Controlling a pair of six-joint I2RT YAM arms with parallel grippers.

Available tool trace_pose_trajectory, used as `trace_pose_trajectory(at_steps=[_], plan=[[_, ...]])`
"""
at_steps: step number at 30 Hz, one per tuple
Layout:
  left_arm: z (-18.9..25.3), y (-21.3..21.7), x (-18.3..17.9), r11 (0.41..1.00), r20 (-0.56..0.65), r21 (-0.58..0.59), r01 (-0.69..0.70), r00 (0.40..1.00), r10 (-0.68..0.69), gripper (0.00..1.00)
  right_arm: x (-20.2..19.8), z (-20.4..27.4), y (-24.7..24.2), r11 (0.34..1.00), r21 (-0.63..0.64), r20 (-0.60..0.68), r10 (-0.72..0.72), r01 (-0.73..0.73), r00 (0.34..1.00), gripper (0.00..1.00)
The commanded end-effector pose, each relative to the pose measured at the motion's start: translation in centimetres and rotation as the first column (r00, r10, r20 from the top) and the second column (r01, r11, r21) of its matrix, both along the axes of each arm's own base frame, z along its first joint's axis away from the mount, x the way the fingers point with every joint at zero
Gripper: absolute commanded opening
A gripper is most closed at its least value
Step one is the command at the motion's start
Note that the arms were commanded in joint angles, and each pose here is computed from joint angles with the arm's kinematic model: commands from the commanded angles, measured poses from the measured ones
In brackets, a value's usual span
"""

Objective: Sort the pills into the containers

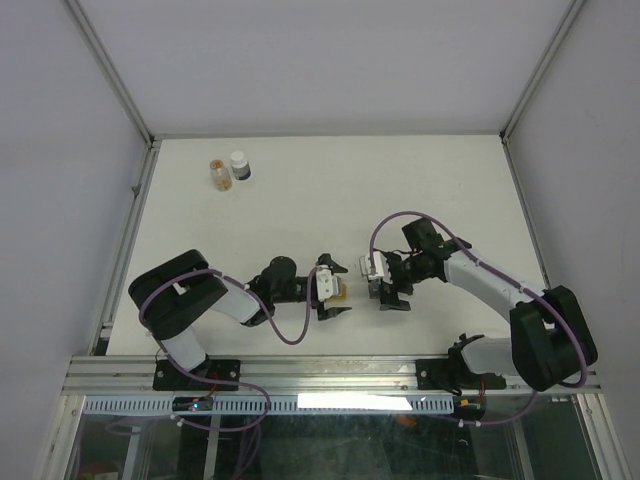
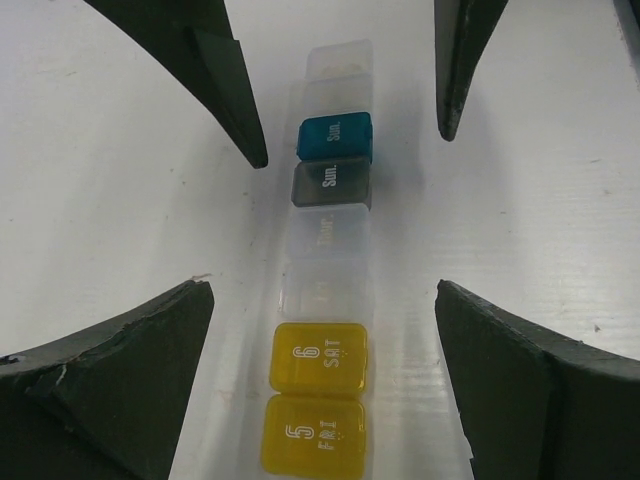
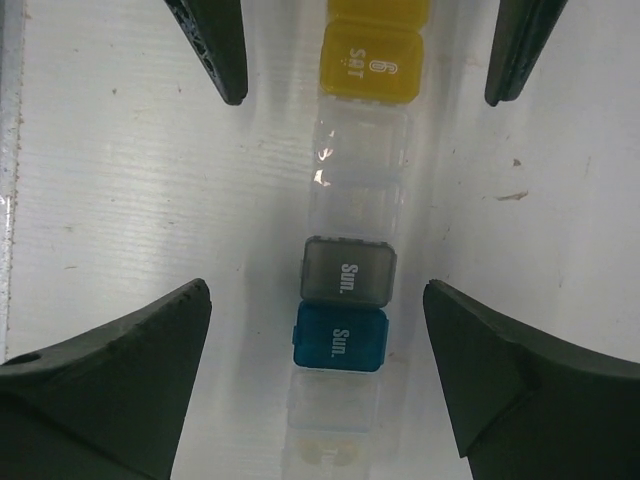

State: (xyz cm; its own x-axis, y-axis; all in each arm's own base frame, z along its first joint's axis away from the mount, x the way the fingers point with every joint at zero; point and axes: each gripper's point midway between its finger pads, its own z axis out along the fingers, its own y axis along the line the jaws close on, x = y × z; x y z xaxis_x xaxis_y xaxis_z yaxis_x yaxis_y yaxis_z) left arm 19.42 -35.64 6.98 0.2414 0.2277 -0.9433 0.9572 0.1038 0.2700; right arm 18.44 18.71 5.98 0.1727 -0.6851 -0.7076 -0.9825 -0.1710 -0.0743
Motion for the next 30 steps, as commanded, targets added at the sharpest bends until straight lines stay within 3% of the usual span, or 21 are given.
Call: trace_pose_trajectory(at_steps=[1, 19, 30], plan=[[1.7, -1.7, 0.8, 0.998, 0.087, -0.06, 0.032, 0.996, -0.026, 0.96, 2.3, 0.2, 0.8, 0.999, 0.044, 0.097, -0.036, 0.032, 0.995, 0.89], [-1.6, -2.9, 0.5, 0.997, -0.016, 0.007, 0.072, 0.997, -0.072, 0.63, 2.4, -1.5, 1.4, 0.998, 0.036, 0.086, -0.046, 0.043, 0.995, 0.7], [-2.4, -3.0, 0.4, 0.997, -0.049, 0.016, 0.071, 0.996, -0.071, 0.52, 2.1, -2.3, 1.4, 0.999, 0.008, 0.052, -0.048, 0.048, 0.998, 0.56]])
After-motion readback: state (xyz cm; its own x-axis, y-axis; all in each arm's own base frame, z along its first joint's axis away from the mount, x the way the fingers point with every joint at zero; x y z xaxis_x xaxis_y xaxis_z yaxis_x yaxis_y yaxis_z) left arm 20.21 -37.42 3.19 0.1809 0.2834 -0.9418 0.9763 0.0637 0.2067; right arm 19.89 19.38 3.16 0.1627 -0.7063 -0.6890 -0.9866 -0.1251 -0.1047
